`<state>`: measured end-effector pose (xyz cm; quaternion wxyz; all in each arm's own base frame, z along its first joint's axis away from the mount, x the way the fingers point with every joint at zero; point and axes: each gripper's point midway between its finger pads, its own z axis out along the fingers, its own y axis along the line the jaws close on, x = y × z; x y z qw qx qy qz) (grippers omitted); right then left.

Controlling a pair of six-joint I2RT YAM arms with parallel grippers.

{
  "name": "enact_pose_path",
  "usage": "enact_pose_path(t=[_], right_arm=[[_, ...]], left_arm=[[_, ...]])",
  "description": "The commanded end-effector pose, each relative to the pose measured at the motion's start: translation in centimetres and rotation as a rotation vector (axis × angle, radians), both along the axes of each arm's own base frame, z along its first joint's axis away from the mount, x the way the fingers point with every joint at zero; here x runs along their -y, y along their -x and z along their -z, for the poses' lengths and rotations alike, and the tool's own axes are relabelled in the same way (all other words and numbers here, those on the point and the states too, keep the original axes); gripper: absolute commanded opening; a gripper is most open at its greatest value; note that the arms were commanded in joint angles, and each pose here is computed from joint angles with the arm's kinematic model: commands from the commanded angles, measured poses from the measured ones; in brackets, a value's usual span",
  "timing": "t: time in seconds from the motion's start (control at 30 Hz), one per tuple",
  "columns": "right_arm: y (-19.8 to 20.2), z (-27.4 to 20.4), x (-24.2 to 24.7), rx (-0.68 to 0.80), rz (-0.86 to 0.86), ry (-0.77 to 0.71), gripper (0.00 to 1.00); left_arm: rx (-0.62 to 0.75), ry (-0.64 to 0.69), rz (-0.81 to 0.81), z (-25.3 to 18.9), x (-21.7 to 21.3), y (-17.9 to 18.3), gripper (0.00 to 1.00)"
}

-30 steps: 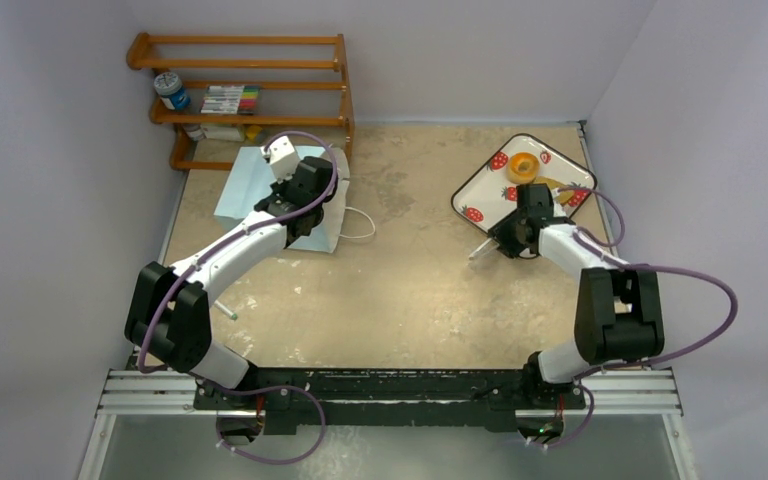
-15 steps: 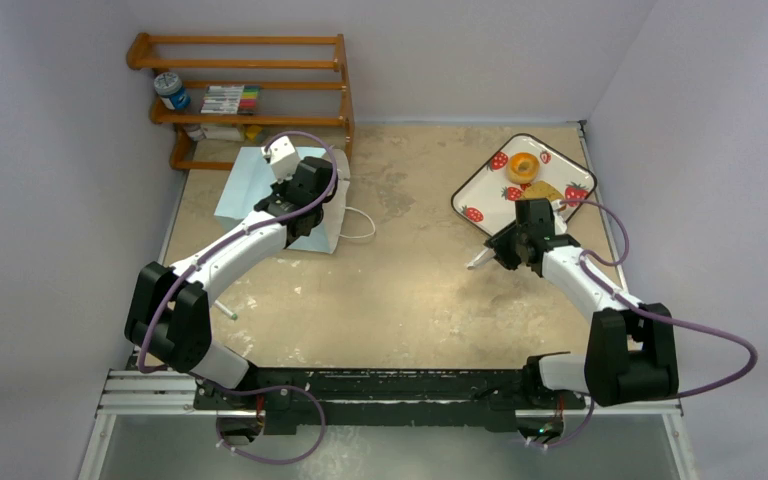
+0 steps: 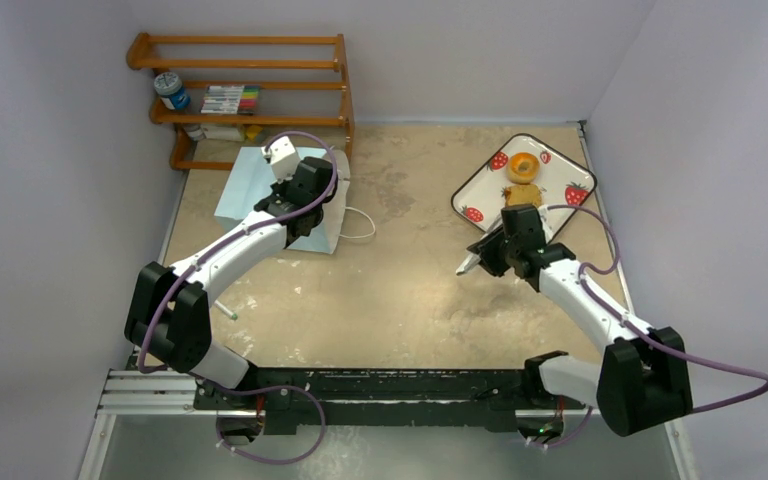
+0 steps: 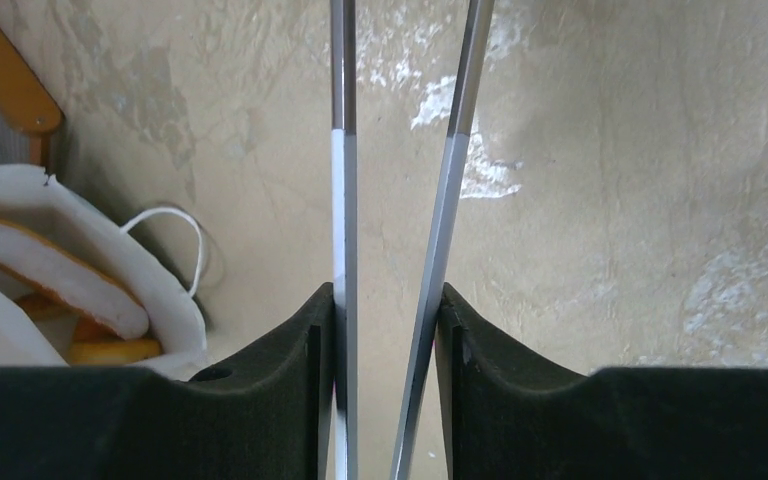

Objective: Take the fake bread out of the paper bag
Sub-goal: Pick up the clamp from the container.

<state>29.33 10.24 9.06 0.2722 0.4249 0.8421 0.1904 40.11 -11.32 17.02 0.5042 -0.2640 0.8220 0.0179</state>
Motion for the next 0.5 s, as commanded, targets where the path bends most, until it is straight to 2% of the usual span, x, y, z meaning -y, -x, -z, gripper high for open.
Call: enact_pose_path(t=[0.0, 0.27, 0.47], right_arm=[[0.5, -1.1, -0.8, 0.030, 0.012, -0.022, 0.39], [2.0, -1.5, -2.2, 0.049, -0.033, -0.032, 0.37], [1.8, -3.6, -3.2, 0.131, -0.110, 0.018, 0.32]], left_arm=[[0.039, 0.021, -0.001, -1.9, -0.4, -0.1, 0.00], [0.035, 0.014, 0.003, -2.0, -0.5, 0.1, 0.00], [0.024, 0.008, 0.016, -1.7, -0.4, 0.2, 0.00]])
